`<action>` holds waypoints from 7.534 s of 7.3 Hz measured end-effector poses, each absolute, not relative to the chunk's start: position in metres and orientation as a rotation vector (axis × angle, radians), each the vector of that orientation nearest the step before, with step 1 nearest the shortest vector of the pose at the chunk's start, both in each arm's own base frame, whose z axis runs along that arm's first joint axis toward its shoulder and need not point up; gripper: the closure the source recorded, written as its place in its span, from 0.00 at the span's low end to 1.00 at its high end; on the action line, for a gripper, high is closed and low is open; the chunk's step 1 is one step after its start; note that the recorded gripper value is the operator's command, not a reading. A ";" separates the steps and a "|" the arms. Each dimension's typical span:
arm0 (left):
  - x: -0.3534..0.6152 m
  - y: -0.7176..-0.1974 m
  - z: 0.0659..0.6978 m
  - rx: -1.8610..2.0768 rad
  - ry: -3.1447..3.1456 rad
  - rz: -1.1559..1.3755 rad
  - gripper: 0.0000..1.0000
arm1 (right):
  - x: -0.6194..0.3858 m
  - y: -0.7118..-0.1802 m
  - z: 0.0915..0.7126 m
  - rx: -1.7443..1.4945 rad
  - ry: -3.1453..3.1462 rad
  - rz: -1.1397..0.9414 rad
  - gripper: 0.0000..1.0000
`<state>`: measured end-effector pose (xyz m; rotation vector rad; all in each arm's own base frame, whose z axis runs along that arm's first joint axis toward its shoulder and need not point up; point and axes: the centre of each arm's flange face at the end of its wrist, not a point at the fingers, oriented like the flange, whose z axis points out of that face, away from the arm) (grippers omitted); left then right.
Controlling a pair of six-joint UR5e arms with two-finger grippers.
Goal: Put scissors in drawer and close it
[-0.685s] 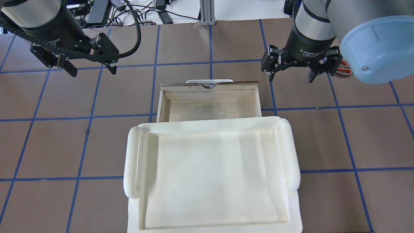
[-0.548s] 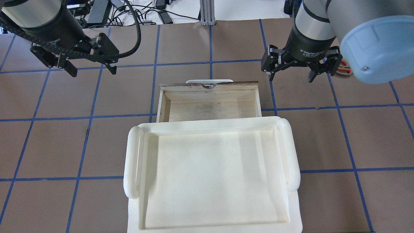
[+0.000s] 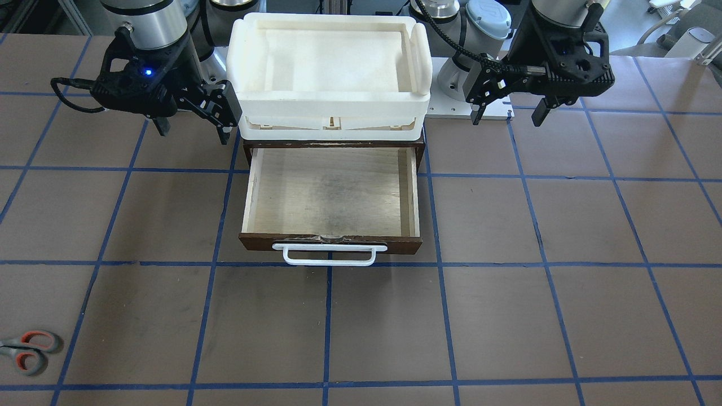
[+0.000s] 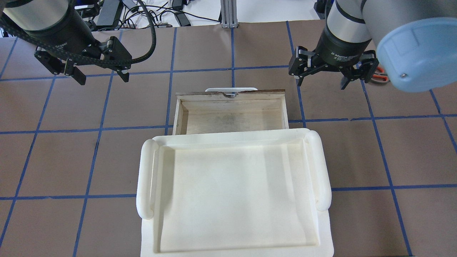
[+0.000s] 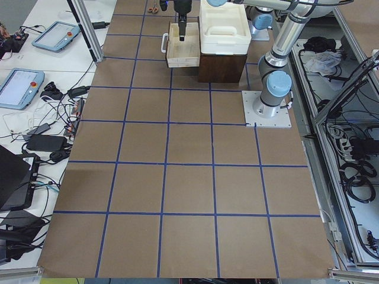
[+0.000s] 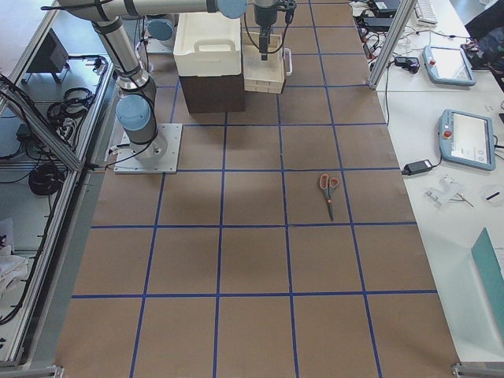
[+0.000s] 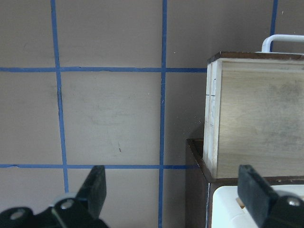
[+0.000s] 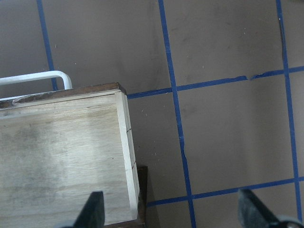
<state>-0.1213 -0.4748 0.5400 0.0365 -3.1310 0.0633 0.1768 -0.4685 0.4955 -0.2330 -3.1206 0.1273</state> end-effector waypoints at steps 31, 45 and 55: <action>-0.122 -0.475 0.537 0.035 -3.131 0.056 0.00 | -0.154 -0.644 0.324 1.742 -2.576 0.182 0.00; -0.122 -0.473 0.535 0.033 -3.130 0.052 0.00 | -0.227 -0.713 0.175 2.124 -2.240 0.105 0.21; -0.122 -0.473 0.536 0.033 -3.130 0.054 0.00 | -0.220 -0.706 0.240 2.078 -2.200 0.051 1.00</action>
